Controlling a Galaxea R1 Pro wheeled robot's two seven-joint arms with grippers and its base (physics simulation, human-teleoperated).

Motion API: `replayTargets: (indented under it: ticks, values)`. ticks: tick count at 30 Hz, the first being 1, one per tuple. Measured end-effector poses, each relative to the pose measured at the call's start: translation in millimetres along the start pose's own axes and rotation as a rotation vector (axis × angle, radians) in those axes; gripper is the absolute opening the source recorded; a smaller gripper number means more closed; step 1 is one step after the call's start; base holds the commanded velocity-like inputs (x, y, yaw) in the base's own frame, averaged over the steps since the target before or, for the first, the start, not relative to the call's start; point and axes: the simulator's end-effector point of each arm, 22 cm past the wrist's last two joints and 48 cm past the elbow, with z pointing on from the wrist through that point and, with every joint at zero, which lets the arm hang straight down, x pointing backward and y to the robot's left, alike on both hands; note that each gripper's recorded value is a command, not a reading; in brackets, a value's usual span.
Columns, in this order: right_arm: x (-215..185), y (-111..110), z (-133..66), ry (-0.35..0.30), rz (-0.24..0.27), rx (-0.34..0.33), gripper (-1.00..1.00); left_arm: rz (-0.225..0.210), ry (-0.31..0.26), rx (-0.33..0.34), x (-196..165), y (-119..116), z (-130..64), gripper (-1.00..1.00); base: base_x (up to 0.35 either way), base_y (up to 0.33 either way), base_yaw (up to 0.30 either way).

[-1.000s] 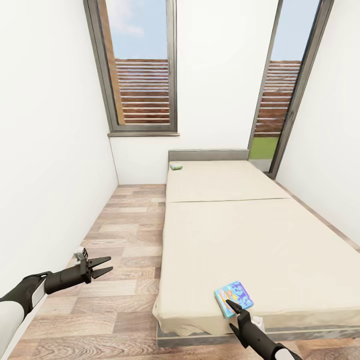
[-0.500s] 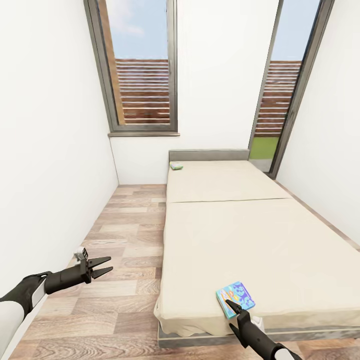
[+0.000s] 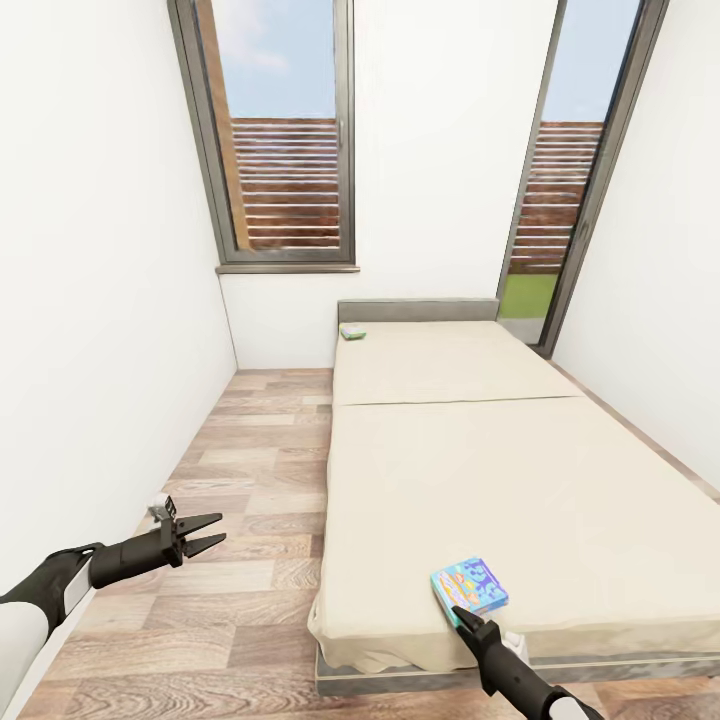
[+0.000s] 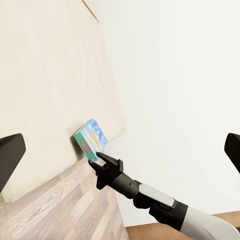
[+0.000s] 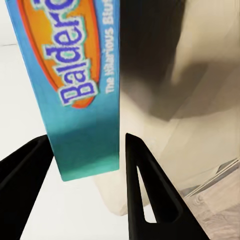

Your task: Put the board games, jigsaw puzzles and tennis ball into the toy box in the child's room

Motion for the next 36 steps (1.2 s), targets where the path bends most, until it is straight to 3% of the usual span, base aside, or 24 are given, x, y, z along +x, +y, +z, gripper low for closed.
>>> replayTargets:
  ticks: [15, 26, 31, 36]
  values:
    - [0.3, 0.1, 0.1, 0.000, 0.000, 0.000, -1.00, -0.002, -0.002, -0.001, -0.5, 0.1, -0.9, 1.00, 0.000, 0.000, 0.000]
    - [-0.9, 23.1, -7.6, -0.002, -0.002, -0.009, -1.00, -0.006, 0.007, -0.002, -13.5, -23.5, 0.3, 1.00, 0.000, 0.000, 0.000]
    - [-2.2, 54.1, -11.7, -0.003, -0.005, -0.103, -1.00, 0.020, 0.014, -0.003, -21.0, -36.2, 1.1, 1.00, 0.000, 0.000, 0.000]
    - [6.6, 83.7, -16.1, 0.036, -0.041, -0.187, -1.00, 0.030, 0.018, -0.005, -26.4, -46.3, 0.9, 1.00, 0.000, 0.000, 0.000]
